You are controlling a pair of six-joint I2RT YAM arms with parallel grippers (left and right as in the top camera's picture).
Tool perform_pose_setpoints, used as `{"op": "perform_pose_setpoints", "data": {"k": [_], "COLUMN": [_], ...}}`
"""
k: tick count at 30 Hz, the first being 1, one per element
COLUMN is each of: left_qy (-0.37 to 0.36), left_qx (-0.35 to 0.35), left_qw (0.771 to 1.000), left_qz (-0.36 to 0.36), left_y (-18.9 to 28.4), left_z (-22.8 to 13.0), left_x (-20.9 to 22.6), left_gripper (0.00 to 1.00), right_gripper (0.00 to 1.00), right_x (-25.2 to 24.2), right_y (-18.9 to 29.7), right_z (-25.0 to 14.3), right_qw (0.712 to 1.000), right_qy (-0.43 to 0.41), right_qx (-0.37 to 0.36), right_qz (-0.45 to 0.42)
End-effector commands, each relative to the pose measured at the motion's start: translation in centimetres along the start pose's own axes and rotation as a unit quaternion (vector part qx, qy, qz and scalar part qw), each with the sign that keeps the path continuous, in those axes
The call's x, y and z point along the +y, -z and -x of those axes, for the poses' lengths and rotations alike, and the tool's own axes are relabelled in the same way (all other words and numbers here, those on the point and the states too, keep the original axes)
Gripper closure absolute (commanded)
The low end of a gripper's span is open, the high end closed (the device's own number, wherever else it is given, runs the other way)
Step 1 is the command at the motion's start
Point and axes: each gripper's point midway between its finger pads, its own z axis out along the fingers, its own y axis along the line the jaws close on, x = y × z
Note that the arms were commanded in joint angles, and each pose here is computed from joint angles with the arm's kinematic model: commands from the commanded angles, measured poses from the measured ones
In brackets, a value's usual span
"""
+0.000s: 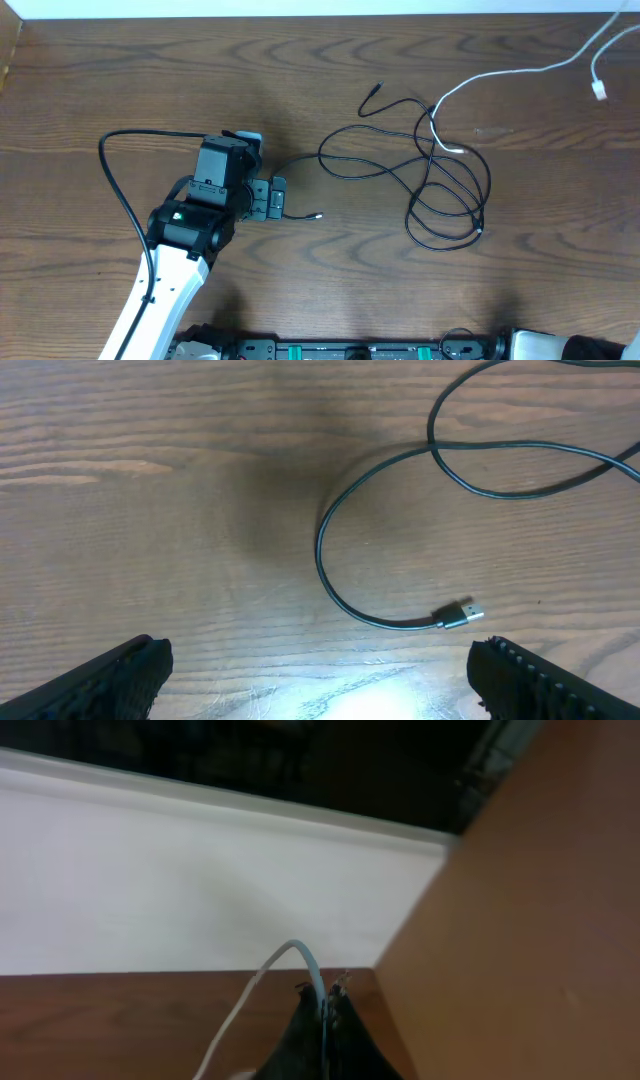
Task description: Untangle cables
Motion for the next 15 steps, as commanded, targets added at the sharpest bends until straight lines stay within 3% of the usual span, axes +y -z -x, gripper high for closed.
{"op": "perform_pose_setpoints", "data": {"k": [1,15], "left_qy": [0.009,0.009], "left_qx": [0.0,0.0], "left_qw": [1.0,1.0], "left_qz": [0.01,0.01], "left_y": [0.0,0.0], "left_z": [0.1,0.1], "left_x": [0.5,0.5], "left_gripper": [0.01,0.01], "right_gripper": [0.99,0.99], "right_x": [-3.4,-12.2], "right_y": [0.8,1.6], "right_z": [0.0,-1.9], "right_qw": [0.999,0.984], "right_qy": [-0.01,-0.055], "right_qx": [-0.001,0.01], "right_qz": [-0.049,-0.166]}}
